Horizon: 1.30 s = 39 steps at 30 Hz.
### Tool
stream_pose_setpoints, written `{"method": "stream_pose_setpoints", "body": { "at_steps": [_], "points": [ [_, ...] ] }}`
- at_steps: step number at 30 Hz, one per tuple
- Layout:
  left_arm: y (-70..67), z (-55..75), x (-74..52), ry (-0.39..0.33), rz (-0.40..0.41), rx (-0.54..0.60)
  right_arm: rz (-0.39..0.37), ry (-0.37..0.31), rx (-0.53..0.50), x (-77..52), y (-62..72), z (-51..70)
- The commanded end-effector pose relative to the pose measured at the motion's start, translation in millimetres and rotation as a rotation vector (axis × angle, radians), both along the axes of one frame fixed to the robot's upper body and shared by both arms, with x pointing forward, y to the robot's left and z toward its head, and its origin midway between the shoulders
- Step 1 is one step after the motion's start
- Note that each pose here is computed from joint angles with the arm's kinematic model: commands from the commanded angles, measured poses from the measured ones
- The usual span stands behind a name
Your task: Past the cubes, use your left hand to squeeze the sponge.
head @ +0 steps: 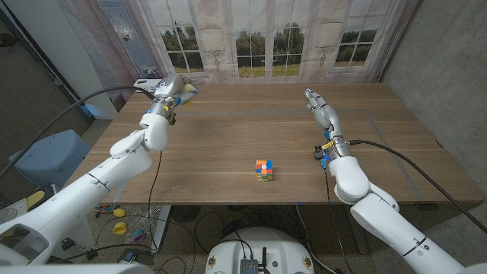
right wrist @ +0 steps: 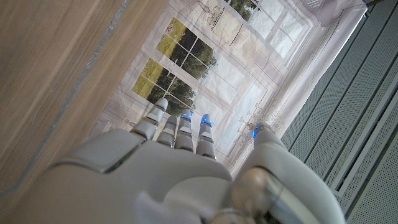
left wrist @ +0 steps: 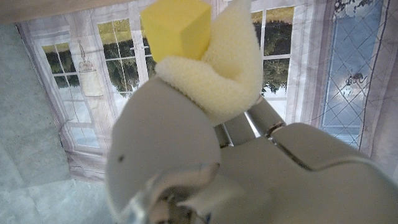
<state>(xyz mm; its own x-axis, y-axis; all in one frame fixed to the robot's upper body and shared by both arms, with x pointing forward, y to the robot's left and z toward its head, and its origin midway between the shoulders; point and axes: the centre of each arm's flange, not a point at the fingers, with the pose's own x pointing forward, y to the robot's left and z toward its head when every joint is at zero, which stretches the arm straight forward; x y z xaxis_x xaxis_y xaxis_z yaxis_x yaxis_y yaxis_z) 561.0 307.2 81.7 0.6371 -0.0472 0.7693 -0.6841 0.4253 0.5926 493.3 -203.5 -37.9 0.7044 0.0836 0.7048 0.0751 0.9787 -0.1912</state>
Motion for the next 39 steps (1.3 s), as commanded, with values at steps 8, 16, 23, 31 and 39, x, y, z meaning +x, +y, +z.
{"method": "stream_pose_setpoints", "body": {
  "at_steps": [8,16,23,31,39],
  "points": [
    [21.4,4.2,8.8,0.086,-0.282,-0.24,-0.032,0.001,0.014,-0.6,2.9,-8.7],
    [29.7,3.7,14.5,0.127,-0.383,-0.321,-0.049,-0.01,0.018,-5.1,8.5,-10.5],
    [35.4,3.2,19.1,0.154,-0.445,-0.372,-0.06,-0.017,0.018,-8.1,12.2,-10.1],
    [41.0,1.5,24.7,0.195,-0.508,-0.433,-0.067,-0.022,0.019,-8.7,14.5,-9.7],
    [43.1,-0.6,29.3,0.233,-0.571,-0.495,-0.073,-0.027,0.019,-11.1,15.9,-10.1]
  ]
}}
